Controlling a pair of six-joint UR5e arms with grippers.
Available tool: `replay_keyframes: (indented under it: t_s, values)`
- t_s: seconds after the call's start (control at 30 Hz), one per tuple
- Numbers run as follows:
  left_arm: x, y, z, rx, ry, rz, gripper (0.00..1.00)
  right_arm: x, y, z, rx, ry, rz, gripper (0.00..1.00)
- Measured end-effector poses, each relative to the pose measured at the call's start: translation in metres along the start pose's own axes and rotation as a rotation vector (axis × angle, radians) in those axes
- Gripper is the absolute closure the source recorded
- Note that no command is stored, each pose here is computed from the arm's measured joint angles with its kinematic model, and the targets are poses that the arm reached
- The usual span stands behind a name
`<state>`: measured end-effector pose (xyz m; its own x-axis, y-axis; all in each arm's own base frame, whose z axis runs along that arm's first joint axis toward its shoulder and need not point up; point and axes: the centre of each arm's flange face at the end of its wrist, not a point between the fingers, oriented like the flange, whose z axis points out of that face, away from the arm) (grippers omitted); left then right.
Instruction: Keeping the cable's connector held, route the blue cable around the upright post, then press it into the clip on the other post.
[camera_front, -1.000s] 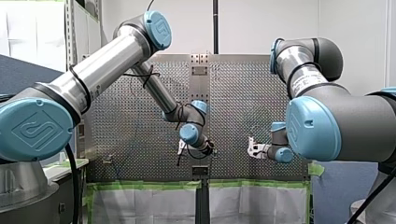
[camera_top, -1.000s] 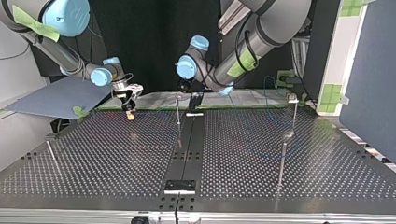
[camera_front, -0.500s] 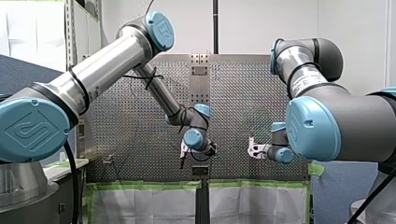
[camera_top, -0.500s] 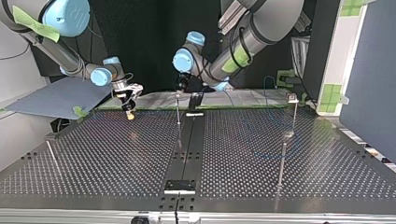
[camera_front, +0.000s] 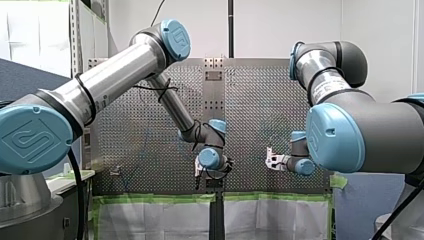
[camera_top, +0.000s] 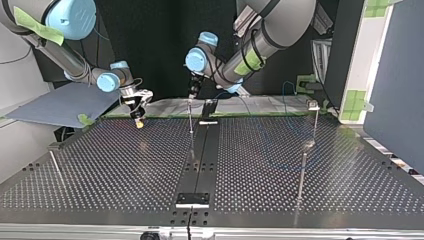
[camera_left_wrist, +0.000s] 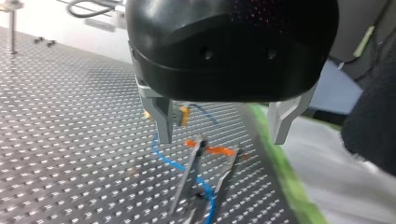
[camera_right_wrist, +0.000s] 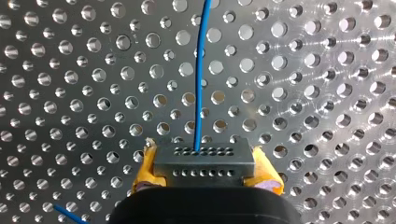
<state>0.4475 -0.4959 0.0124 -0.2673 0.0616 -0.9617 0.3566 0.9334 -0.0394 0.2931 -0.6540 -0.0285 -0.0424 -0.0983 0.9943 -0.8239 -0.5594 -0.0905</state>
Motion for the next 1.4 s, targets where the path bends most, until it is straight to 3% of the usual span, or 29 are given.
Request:
replay_keyframes:
  t_s: [0.23,0.63,1.4]
  values:
    - [-0.0023,0.0007,0.0024,-0.013,-0.027,-0.015,0.02,-0.0006,0.0013,-0.0003,-0.001,0.000,0.001,1.00]
    - [0.0028,-0.0016,-0.0041,-0.011,0.020,0.005,0.02,-0.0021,0.0020,-0.0006,-0.002,-0.001,0.002,1.00]
    - [0.0038,-0.0021,-0.0054,-0.012,0.028,-0.006,0.02,-0.0038,0.0030,-0.0012,-0.004,-0.004,0.007,1.00]
